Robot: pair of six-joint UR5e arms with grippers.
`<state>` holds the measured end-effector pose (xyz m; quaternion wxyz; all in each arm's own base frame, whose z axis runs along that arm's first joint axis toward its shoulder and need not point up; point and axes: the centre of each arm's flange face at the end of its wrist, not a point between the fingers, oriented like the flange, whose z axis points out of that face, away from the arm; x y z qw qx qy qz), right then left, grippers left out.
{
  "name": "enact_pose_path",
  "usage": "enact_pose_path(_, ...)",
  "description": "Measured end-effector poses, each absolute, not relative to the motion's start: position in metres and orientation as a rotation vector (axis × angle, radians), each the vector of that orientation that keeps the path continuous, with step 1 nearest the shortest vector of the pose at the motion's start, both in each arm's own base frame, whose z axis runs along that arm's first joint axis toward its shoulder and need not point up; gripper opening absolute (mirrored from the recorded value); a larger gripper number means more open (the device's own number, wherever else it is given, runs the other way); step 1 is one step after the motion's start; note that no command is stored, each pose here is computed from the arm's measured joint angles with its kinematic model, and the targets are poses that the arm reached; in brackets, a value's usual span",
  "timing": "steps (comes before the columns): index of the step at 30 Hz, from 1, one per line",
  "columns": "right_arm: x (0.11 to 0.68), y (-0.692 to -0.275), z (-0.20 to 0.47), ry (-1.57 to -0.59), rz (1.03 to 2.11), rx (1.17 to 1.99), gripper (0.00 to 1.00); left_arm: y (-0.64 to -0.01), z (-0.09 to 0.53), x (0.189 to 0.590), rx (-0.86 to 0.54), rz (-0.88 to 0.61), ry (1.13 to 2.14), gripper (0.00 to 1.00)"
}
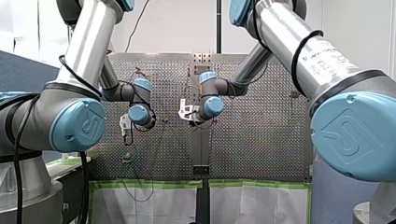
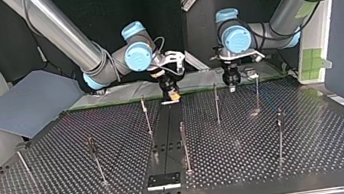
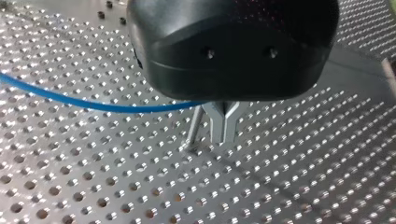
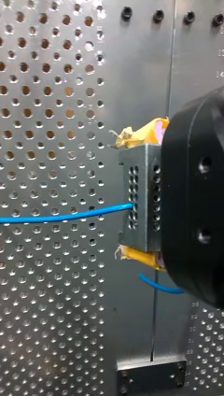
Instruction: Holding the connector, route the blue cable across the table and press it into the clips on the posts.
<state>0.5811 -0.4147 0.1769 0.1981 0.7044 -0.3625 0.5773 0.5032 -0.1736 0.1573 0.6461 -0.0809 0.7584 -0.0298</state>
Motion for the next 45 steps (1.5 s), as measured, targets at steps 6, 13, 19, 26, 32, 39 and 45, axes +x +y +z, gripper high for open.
enact_pose_path(6,0.575,-0.426,0.178,-1.024,1.617,1.947,0.00,-0.167,0.165,0.525,-0.194,-0.068,1.702,0.01)
enact_pose_path(13,0.566,-0.439,0.178,-1.034,1.617,1.925,0.00,-0.162,0.163,0.550,-0.185,-0.085,1.699,0.01)
enact_pose_path(19,0.560,-0.448,0.179,-1.039,1.611,1.915,0.00,-0.156,0.171,0.564,-0.184,-0.105,1.675,0.01)
enact_pose_path(26,0.556,-0.454,0.180,-1.034,1.621,1.915,0.00,-0.145,0.182,0.579,-0.199,-0.124,1.645,0.01)
enact_pose_path(32,0.556,-0.463,0.188,-1.032,1.634,1.893,0.00,-0.139,0.183,0.581,-0.206,-0.122,1.641,0.01)
enact_pose_path(39,0.553,-0.470,0.191,-1.034,1.635,1.881,0.00,-0.137,0.184,0.583,-0.204,-0.131,1.641,0.22)
enact_pose_path(45,0.552,-0.471,0.191,-1.034,1.634,1.880,0.00,-0.138,0.182,0.581,-0.209,-0.141,1.656,0.91)
